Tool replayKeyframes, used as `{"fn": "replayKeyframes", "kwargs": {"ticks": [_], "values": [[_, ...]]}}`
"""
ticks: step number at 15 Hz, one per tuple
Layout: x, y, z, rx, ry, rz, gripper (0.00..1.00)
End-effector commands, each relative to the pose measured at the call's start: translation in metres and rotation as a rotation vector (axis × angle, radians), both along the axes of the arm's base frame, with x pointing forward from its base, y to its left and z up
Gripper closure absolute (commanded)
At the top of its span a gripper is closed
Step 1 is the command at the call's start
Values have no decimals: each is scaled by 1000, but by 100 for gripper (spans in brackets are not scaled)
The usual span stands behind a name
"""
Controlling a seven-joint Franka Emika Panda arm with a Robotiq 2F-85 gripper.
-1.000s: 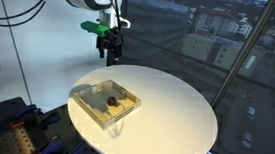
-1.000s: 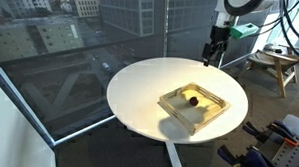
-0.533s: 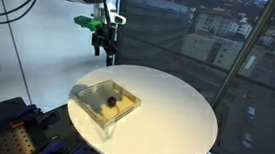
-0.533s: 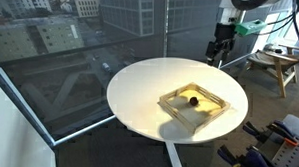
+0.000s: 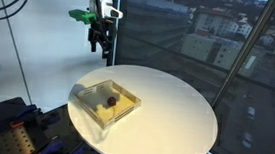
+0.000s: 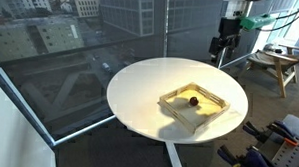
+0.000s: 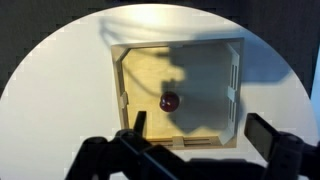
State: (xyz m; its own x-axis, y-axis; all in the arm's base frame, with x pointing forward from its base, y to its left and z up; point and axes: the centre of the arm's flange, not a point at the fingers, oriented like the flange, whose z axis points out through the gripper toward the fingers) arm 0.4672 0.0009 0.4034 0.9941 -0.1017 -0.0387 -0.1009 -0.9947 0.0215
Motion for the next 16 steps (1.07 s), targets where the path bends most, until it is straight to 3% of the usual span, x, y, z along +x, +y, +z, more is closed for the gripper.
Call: {"fn": "replayKeyframes", "kwargs": {"ticks": [1, 16], "values": [[-11, 2, 16, -5, -2, -32, 0], [-18, 3, 44, -1, -4, -65, 0]]}}
